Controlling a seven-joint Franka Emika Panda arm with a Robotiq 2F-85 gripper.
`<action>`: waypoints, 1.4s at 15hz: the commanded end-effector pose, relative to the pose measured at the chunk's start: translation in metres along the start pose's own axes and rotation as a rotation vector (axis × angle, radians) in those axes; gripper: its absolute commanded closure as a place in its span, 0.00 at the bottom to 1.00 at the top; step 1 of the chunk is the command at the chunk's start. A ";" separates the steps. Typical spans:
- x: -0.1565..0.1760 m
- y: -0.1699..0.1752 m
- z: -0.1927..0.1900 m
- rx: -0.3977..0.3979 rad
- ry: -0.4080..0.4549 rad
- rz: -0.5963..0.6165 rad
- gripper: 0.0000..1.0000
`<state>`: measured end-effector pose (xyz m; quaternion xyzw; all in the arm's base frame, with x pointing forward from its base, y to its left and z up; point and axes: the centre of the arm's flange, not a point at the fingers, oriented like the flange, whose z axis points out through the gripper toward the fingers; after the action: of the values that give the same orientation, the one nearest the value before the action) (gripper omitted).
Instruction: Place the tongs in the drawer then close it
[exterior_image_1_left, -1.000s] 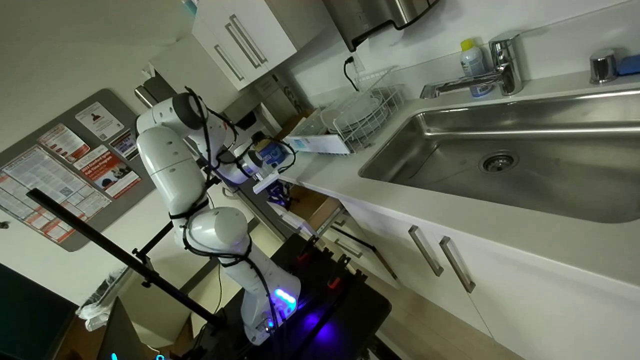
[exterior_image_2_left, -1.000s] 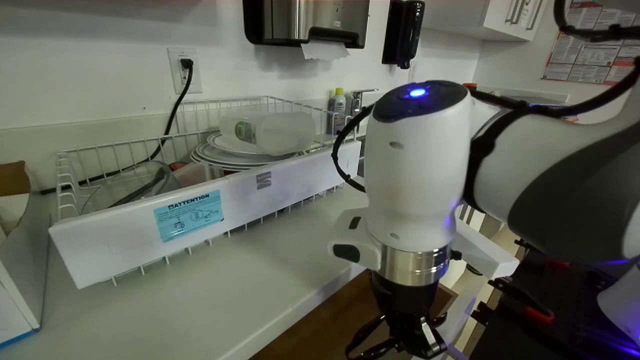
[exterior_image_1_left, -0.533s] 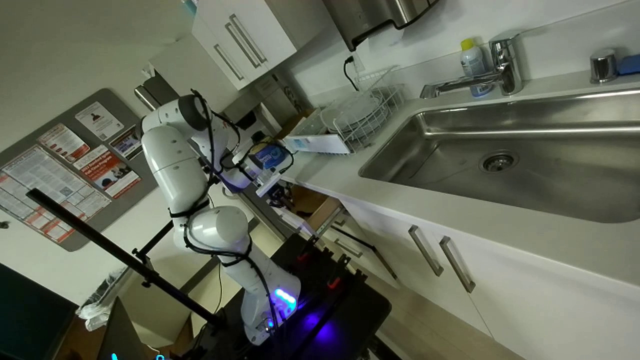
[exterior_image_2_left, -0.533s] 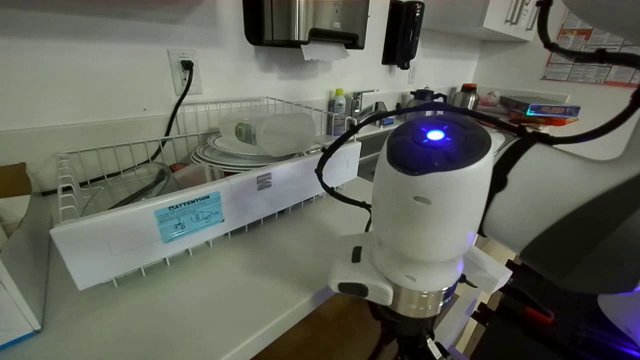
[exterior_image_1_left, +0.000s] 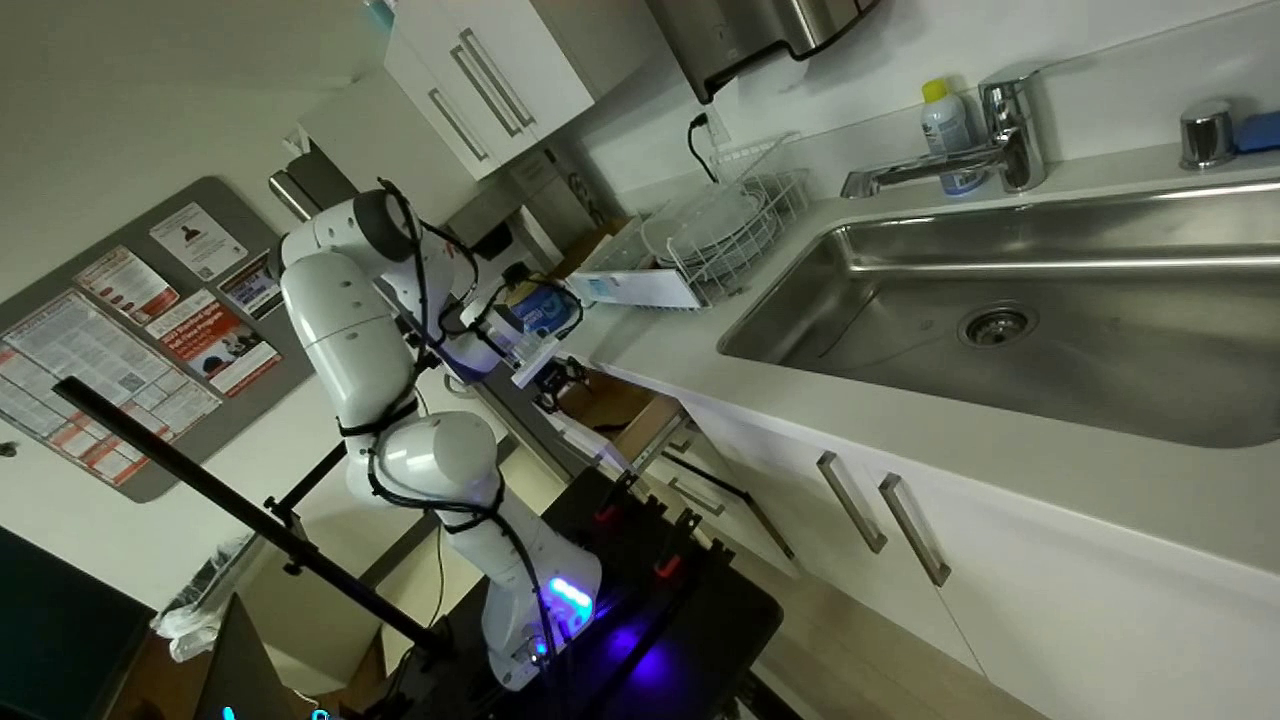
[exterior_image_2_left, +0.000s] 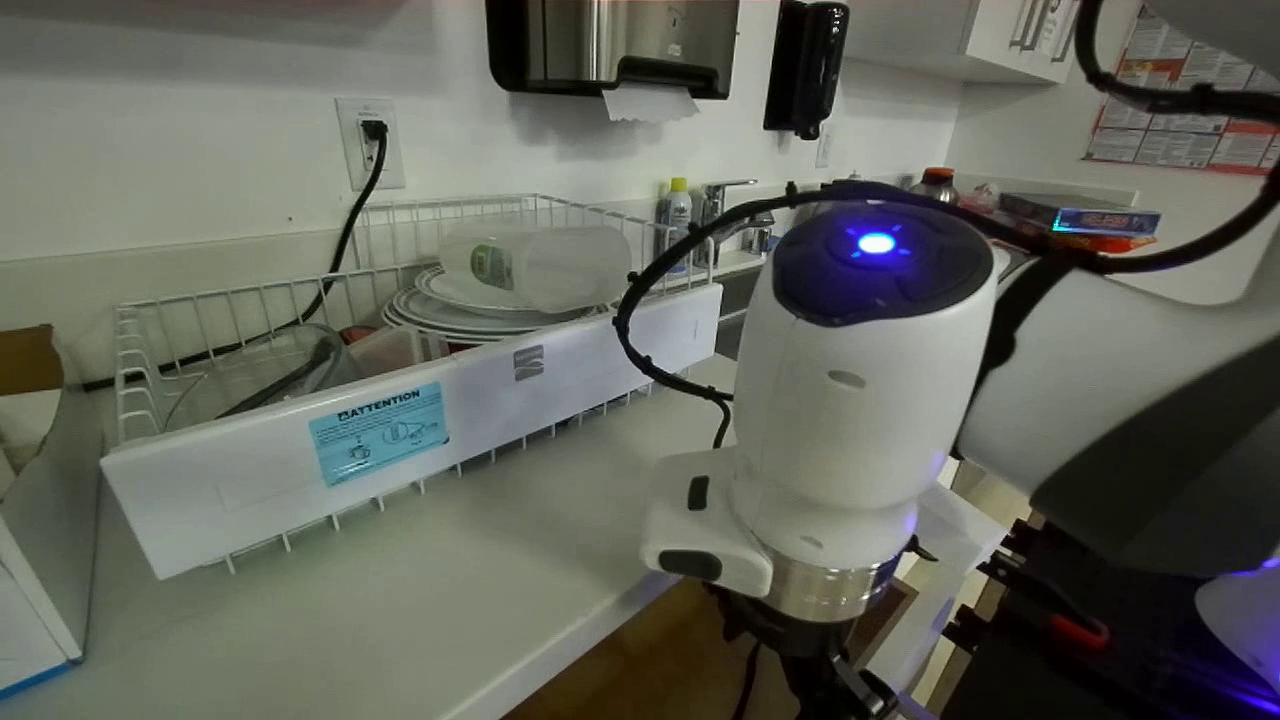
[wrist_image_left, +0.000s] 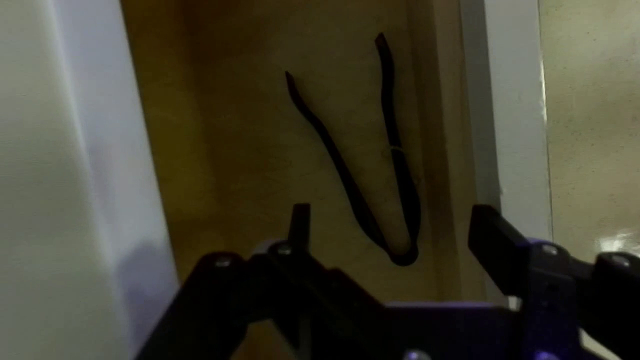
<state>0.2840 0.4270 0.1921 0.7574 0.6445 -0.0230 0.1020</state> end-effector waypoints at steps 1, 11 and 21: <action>-0.007 -0.020 -0.043 -0.074 -0.007 0.004 0.00; -0.018 -0.083 -0.120 -0.132 -0.018 -0.041 0.00; -0.012 -0.103 -0.102 -0.242 -0.038 -0.116 0.00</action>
<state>0.1889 0.4522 0.2870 0.7227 0.6714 0.0149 0.1635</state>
